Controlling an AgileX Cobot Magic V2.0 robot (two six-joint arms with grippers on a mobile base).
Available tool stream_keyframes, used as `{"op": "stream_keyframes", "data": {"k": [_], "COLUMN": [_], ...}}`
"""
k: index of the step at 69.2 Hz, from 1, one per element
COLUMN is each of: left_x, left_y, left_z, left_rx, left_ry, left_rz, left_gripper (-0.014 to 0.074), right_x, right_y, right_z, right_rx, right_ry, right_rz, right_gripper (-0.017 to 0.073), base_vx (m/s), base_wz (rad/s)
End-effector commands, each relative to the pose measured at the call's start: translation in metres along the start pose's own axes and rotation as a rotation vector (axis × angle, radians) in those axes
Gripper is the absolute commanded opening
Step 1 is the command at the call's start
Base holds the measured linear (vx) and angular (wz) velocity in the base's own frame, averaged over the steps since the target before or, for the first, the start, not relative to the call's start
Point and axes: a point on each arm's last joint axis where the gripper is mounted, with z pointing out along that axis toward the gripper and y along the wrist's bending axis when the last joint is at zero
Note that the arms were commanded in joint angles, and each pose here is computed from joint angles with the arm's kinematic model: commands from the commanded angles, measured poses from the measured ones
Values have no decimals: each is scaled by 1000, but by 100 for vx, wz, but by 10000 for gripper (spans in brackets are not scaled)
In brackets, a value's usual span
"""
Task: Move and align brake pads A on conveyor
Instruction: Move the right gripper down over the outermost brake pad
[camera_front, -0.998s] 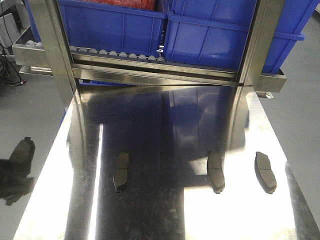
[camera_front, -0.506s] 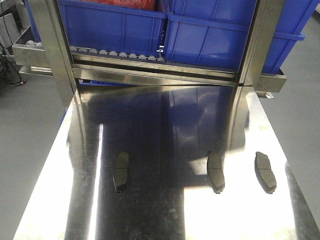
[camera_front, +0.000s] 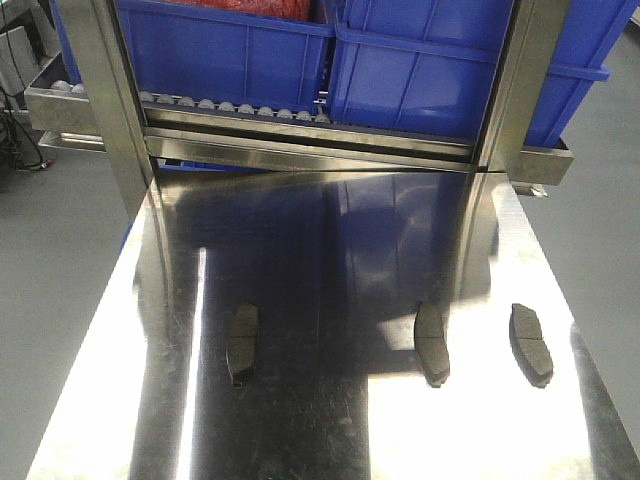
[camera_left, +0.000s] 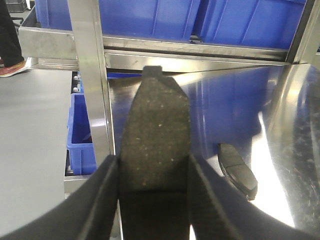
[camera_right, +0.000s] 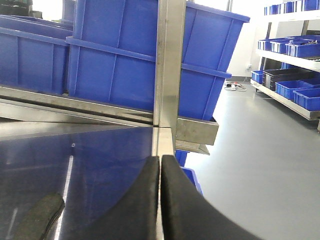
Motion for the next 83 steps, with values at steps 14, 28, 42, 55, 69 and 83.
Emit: {"op": "stream_keyframes", "data": {"k": [14,28,42,55,69,83], "left_x": [-16,-15,-15,-15,-15,-15], "left_y": [-2,-2,-2,-2,-2,-2], "left_z": [-3,-3,-3,-3,-3,-3], "left_rx": [16,16,16,16,16,16], "left_ry": [-102,-97,-97,-97,-97,-97], "left_rz": [-1,-1,-1,-1,-1,-1], "left_gripper": [-6,-6,-6,-6,-6,-6], "right_x": [-7,-8,-22,-55,-87,-94], "right_y": [0,0,-1,-4,-7,-8], "right_z": [-1,-1,-4,-1,25,60], "right_rx": [1,1,2,1,-6,-15], "right_ry": [-87,-100,-223,-145,89,362], "right_rz": [-5,-11,72,86,83,81], "right_gripper": [-10,-10,-10,-10,-10,-10], "base_vx": [0,0,0,0,0,0], "base_wz": [0,0,0,0,0,0]}}
